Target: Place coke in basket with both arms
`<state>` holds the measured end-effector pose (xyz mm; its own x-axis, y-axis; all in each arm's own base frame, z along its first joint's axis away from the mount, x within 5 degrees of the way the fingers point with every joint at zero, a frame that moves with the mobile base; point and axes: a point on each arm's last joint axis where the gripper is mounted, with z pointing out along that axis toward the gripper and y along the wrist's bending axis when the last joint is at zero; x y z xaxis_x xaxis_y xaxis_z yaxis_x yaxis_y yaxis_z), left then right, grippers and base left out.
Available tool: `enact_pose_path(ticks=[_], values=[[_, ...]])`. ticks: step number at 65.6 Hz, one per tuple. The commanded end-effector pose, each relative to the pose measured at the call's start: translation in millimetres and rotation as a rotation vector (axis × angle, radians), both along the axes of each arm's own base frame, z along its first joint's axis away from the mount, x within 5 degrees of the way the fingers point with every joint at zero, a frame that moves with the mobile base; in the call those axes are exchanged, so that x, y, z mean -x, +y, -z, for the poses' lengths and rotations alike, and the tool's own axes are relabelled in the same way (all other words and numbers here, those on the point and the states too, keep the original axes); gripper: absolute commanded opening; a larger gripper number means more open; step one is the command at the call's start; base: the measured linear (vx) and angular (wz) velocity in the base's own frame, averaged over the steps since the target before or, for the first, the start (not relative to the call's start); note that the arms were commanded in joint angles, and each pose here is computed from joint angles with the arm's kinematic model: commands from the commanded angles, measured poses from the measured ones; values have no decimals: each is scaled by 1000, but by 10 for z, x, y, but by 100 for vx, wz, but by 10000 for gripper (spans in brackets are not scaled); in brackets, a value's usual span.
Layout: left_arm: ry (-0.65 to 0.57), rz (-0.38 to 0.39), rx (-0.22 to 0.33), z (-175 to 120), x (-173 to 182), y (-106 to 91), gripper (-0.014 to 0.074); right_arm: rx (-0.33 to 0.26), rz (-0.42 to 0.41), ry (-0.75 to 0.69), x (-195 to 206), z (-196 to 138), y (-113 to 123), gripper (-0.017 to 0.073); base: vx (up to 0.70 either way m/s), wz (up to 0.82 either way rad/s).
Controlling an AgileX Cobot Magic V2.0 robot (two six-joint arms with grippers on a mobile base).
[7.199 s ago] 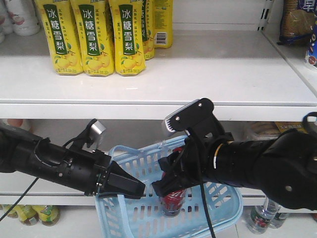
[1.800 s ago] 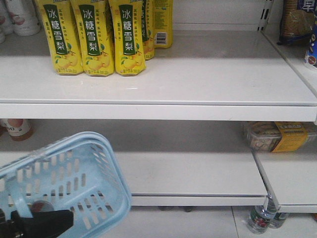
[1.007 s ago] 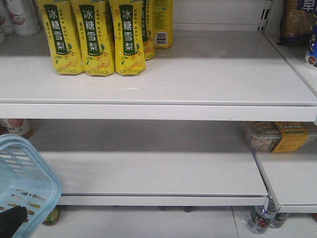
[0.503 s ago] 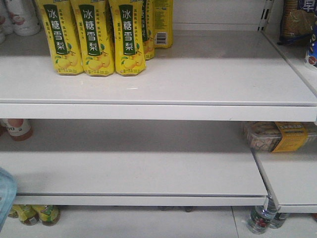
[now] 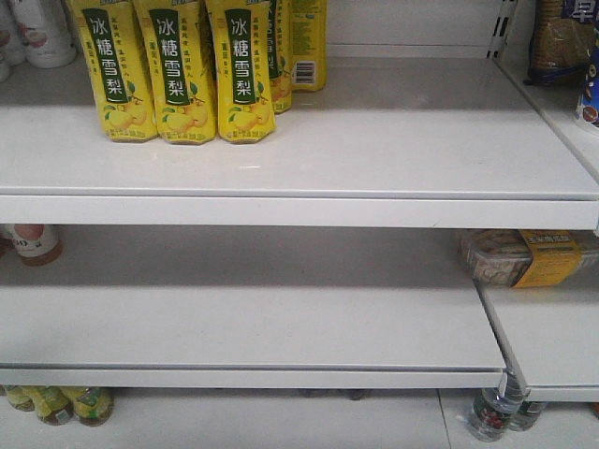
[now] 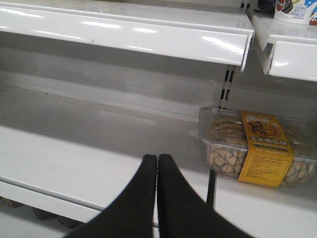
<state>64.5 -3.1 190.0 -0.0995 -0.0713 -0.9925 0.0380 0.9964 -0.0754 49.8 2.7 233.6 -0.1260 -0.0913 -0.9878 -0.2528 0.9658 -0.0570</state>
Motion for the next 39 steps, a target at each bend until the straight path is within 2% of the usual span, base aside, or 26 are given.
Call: enact_pose_path(ticks=[1, 39], values=[[-123, -18, -96, -96, 12, 16, -6, 5, -21, -67, -6, -131, 22, -9, 0, 0], [-140, -21, -91, -90, 66, 18, -6, 5, -21, -67, -6, -131, 22, -9, 0, 0]])
